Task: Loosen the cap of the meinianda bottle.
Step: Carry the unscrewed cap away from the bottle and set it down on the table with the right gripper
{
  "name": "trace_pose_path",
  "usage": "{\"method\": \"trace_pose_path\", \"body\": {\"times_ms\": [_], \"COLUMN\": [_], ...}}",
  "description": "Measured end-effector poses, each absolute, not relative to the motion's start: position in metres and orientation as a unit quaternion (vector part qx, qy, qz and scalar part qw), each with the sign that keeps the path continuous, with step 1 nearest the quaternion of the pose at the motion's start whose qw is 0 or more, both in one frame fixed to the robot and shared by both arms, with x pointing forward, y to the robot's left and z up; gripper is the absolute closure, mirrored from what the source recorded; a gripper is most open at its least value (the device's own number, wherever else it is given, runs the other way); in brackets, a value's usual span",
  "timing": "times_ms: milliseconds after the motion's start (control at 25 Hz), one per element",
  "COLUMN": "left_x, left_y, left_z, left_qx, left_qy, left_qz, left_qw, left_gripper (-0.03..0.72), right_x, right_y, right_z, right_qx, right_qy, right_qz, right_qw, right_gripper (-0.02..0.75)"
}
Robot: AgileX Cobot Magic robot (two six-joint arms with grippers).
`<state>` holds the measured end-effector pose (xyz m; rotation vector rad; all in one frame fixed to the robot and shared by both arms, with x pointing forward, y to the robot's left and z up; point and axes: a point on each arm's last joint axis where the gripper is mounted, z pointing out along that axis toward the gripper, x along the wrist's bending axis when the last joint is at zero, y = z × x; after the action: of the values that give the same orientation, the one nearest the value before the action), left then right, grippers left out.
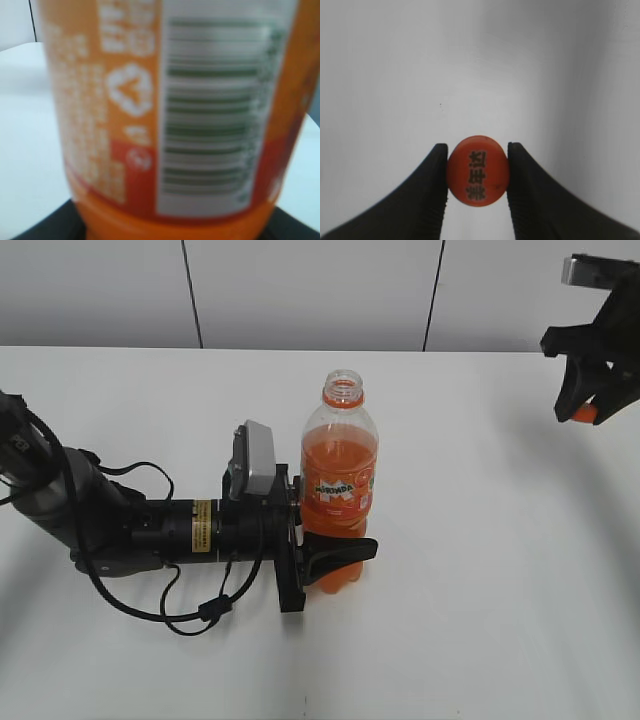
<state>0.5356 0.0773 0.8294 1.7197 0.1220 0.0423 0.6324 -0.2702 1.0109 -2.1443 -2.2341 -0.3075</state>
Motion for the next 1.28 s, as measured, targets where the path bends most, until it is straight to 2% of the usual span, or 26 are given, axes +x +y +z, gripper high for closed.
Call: {"method": "trace_pose_path", "body": {"times_ms": [360,640,1040,1080,1200,1280], "left_x": [0.536,0.536,0.536,0.536,0.536,0.536], "left_y": [0.077,0.077,0.077,0.077,0.077,0.077], "left_z": [0.829,0.829,0.829,0.829,0.829,0.829], "left_qx": [0.757,0.757,0.757,0.757,0.757,0.757], "left_qy": [0.054,0.054,0.054,0.054,0.054,0.054], "left_qz": [0.019,0.019,0.019,0.019,0.019,0.019], "left_qw": [0.651,0.651,0.651,0.651,0.651,0.651], "left_gripper": [0.305,0.305,0.305,0.305,0.305,0.305], "right_x": [0.657,0.666,0.666,0.666,0.666,0.666], "right_y": [-0.27,-0.271,-0.271,-0.271,-0.271,-0.271], "right_z": [0.927,0.888,0.878,0.878,0.878,0.879], "right_qx": [-0.693,-0.693,-0.695,-0.695,-0.695,-0.695], "right_qy": [-0.717,-0.718,-0.716,-0.716,-0.715,-0.715], "right_qz": [-0.061,-0.058,-0.064,-0.064,-0.065,-0.067], "right_qw": [0.045,0.042,0.033,0.033,0.034,0.032], "right_gripper": [0.467,0.468,0.464,0.437,0.28,0.214]}}
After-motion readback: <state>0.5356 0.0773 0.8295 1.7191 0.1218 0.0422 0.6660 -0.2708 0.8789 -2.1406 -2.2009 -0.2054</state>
